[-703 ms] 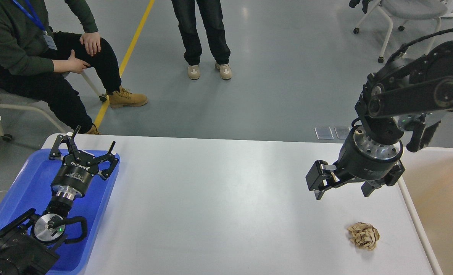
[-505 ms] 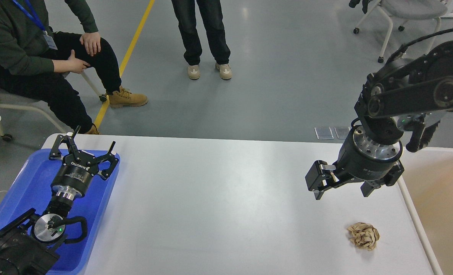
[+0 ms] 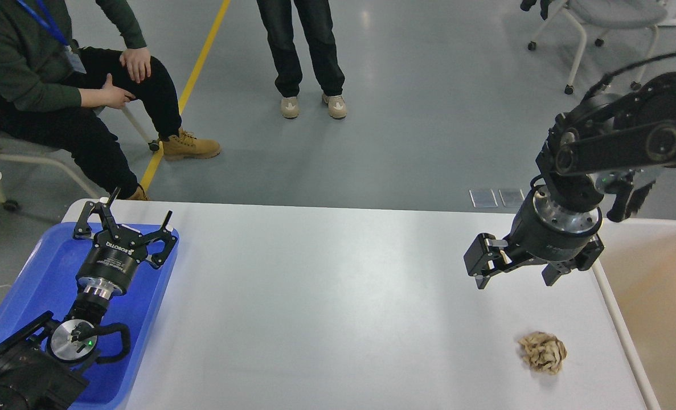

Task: Tidy desktop
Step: 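Move the right gripper toward the crumpled beige paper ball, then lower the right gripper onto the paper ball and close it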

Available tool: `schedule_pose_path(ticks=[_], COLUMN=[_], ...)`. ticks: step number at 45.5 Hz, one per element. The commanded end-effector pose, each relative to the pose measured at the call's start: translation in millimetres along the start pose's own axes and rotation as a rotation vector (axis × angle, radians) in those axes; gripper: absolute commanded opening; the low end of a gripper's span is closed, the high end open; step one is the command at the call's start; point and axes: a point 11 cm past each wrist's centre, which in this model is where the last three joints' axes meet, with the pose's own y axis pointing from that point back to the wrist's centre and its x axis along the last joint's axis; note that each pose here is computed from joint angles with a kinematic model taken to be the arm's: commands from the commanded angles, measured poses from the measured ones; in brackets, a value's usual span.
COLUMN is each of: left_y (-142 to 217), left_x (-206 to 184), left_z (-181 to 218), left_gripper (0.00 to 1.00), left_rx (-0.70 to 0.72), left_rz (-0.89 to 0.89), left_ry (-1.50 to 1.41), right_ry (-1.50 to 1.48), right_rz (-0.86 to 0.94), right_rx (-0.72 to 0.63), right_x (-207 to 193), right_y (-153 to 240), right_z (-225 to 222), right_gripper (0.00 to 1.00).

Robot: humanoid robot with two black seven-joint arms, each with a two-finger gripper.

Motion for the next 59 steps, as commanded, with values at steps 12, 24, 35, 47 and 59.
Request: schedule_pose_path(ticks=[12, 24, 35, 47, 59], left_y=[0.0, 0.0, 0.0, 0.0, 0.0], left_x=[0.0, 0.2, 0.2, 0.2, 0.2], left_z=[0.2, 0.9, 0.9, 0.9, 0.9], left_gripper=[0.99, 0.99, 0.99, 0.99, 0.99], left_rx=[-0.001, -0.002, -0.002, -0.002, -0.002], left_rz=[0.0, 0.0, 0.0, 0.0, 0.0], left_ry=[0.0, -0.001, -0.001, -0.001, -0.001], right_ry=[-0.098, -0.073, -0.094, -0.094, -0.107], right_rz=[0.074, 0.062, 0.005, -0.008, -0.003], right_rx=[-0.047, -0.089, -0.082, -0.064, -0.054], right_x=[30.1, 16.0, -12.3, -22.7, -23.7], right_y=[-64.6, -110.5, -153.8, -172.7, -180.7], right_z=[115.6, 154.7, 167.7, 162.9, 160.6], right_gripper=[1.0, 1.0, 1.0, 1.0, 1.0])
